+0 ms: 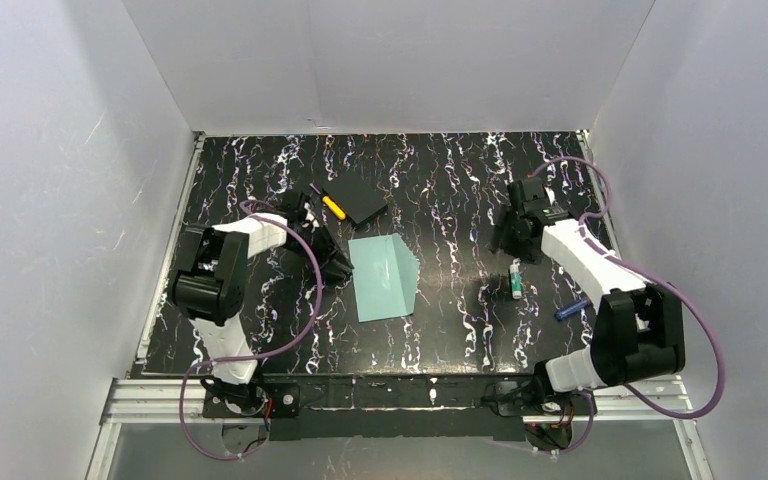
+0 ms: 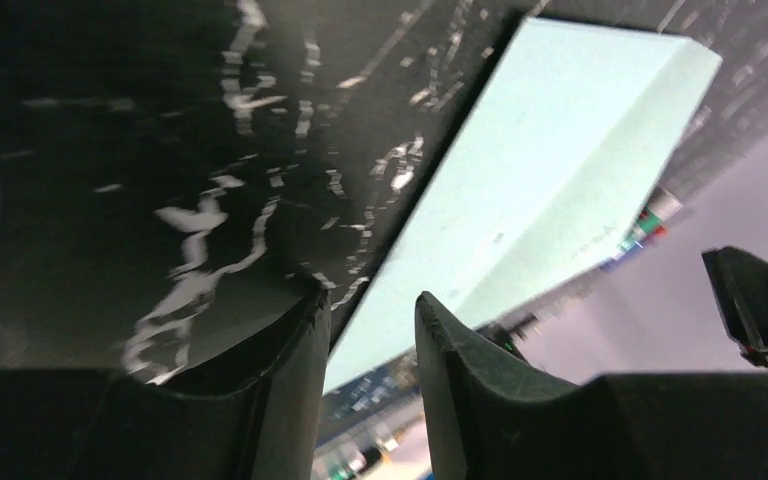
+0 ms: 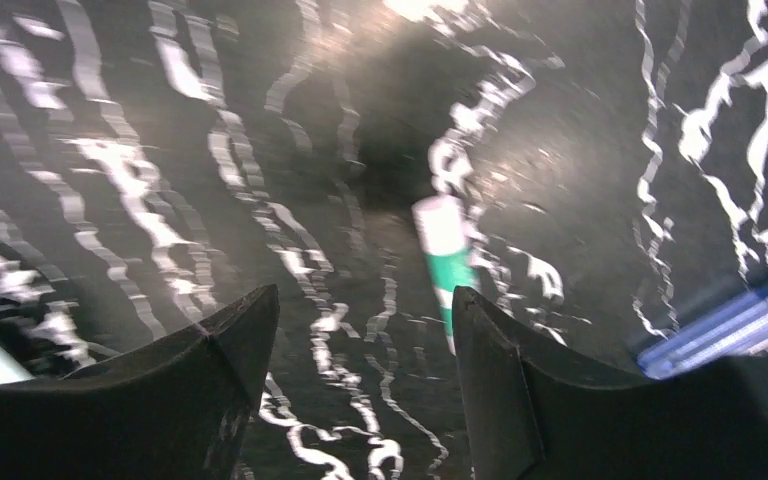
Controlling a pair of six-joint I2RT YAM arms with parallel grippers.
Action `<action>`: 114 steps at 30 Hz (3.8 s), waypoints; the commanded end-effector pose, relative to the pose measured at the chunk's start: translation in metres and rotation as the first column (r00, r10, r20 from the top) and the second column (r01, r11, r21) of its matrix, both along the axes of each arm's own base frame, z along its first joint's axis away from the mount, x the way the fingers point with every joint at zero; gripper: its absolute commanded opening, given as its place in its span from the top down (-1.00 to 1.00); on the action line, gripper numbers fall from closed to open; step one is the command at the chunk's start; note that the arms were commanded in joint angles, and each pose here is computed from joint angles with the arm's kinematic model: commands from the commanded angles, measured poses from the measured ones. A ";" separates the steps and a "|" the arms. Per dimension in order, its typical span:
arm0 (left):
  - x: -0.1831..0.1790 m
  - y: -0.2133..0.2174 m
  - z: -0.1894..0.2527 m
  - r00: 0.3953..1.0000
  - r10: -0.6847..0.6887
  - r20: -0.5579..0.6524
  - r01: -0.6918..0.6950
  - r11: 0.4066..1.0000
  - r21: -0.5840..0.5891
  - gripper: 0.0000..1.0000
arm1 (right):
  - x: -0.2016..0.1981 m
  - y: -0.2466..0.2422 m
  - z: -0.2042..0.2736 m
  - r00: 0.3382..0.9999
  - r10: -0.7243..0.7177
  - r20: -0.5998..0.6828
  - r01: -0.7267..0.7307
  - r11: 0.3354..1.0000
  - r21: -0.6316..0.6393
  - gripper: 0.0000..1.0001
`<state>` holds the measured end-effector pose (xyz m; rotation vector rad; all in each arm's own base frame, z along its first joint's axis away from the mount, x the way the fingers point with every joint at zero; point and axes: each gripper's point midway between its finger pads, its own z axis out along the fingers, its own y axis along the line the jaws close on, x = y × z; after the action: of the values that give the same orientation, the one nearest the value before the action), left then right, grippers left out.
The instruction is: Place the letter into the envelope and seal it
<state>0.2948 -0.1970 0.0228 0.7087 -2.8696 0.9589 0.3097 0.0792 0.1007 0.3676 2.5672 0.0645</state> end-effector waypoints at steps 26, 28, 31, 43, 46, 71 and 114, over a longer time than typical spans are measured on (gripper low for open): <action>0.029 0.052 0.075 0.947 0.052 0.316 -0.111 0.979 0.173 -0.11 | -0.013 -0.057 -0.085 0.969 -0.014 -0.248 -0.024 0.989 -0.149 0.33; 0.031 0.049 0.080 0.937 0.049 0.347 -0.107 0.983 0.152 -0.13 | -0.012 -0.056 -0.083 0.970 -0.012 -0.241 -0.023 0.990 -0.141 0.49; 0.037 0.037 0.095 0.906 0.029 0.422 -0.067 0.995 0.077 -0.19 | 0.002 -0.042 -0.069 0.984 0.016 -0.178 -0.029 0.997 -0.068 0.61; 0.046 -0.077 0.195 0.649 -0.113 0.752 0.312 0.941 -0.128 -0.97 | 0.074 0.129 0.124 0.895 -0.002 0.446 -0.328 0.676 0.660 0.55; 0.044 -0.105 0.213 0.597 -0.141 0.790 0.401 0.905 -0.141 -0.97 | 0.073 0.159 0.154 0.867 0.010 0.499 -0.398 0.617 0.679 0.54; 0.046 -0.155 0.224 0.692 -0.100 0.715 0.498 0.783 -0.373 0.30 | 0.063 0.216 0.198 0.854 0.062 0.516 -0.497 0.388 0.776 0.54; 0.021 -0.123 0.209 0.371 -0.256 0.893 0.750 0.649 -0.126 1.00 | 0.040 0.227 0.152 0.846 0.411 0.338 -0.514 0.462 0.723 0.00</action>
<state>0.3255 -0.3189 0.2018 -0.8410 -2.8017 2.1339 0.3379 0.3002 0.2391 -0.0213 2.3492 1.4389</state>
